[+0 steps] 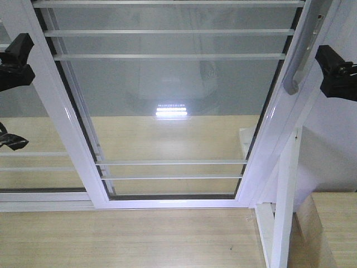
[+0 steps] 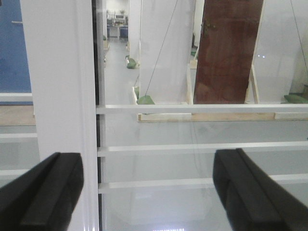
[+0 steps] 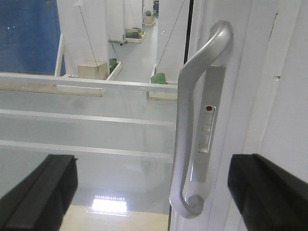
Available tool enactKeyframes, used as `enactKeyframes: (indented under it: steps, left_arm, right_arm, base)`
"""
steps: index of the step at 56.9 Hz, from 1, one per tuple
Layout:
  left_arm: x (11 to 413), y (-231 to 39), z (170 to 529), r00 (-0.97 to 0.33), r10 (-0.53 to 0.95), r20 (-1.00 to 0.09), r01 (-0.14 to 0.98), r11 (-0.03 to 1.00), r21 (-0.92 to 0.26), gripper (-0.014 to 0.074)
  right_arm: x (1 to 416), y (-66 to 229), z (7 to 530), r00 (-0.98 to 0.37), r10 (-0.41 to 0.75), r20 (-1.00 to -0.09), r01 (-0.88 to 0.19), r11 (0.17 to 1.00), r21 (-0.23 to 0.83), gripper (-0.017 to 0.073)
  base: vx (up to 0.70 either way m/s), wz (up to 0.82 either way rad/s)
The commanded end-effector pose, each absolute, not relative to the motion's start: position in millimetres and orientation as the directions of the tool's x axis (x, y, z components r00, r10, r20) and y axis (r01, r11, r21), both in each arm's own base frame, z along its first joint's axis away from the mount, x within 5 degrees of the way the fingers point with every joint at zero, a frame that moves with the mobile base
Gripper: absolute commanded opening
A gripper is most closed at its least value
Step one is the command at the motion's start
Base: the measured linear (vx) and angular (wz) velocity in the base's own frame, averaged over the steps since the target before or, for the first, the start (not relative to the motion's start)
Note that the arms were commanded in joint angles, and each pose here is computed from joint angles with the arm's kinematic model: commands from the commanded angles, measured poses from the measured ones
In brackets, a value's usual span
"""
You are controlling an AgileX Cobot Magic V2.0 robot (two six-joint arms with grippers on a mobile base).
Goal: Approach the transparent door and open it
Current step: 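Raise both arms and bring the right gripper to the silver handle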
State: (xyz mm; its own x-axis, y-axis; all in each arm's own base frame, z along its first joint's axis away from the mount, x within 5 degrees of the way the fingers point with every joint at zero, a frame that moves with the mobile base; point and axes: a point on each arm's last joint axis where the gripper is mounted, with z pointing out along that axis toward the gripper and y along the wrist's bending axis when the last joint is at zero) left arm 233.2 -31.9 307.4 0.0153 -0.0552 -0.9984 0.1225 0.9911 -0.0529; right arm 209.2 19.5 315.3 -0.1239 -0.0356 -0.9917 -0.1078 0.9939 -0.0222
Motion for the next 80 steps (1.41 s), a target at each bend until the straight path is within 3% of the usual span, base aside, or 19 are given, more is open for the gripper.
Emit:
enactKeyframes:
  steps: [1, 16, 28, 42, 61, 80]
  left_arm:
    - [232, -32, 331, 0.160, -0.090, -0.983, 0.130, 0.989, -0.069, 0.0688]
    - [232, -32, 331, 0.157, -0.089, -0.984, 0.130, 0.989, -0.069, 0.0624]
    - [232, -32, 331, 0.156, -0.089, -0.984, 0.130, 0.989, -0.069, 0.0567]
    - [232, -32, 331, 0.156, -0.088, -0.984, 0.129, 0.989, -0.068, 0.0564]
    - [232, -32, 330, 0.152, -0.087, -0.984, 0.129, 0.989, -0.067, 0.0564]
    - [232, -32, 330, 0.152, -0.087, -0.984, 0.129, 0.989, -0.067, 0.0564]
  right_arm:
    - [215, 20, 335, 0.012, -0.029, -1.000, -0.112, 0.993, -0.030, 0.0702]
    - [245, 23, 316, 0.037, -0.043, -0.998, -0.123, 0.991, -0.047, 0.0679]
    - [274, 18, 292, 0.066, -0.035, -0.997, -0.037, 0.999, -0.037, 0.0666]
    - [303, 17, 267, 0.044, -0.043, -0.998, -0.007, 0.999, -0.043, 0.0611]
    - [354, 20, 275, 0.056, -0.041, -0.998, -0.001, 0.999, -0.041, 0.0584]
    - [380, -1, 278, 0.036, -0.027, -0.999, 0.052, 0.998, -0.025, 0.0584]
  base:
    - [0.00, 0.00]
    - [0.00, 0.00]
    - [0.00, 0.00]
    - [0.00, 0.00]
    - [0.00, 0.00]
    - [0.00, 0.00]
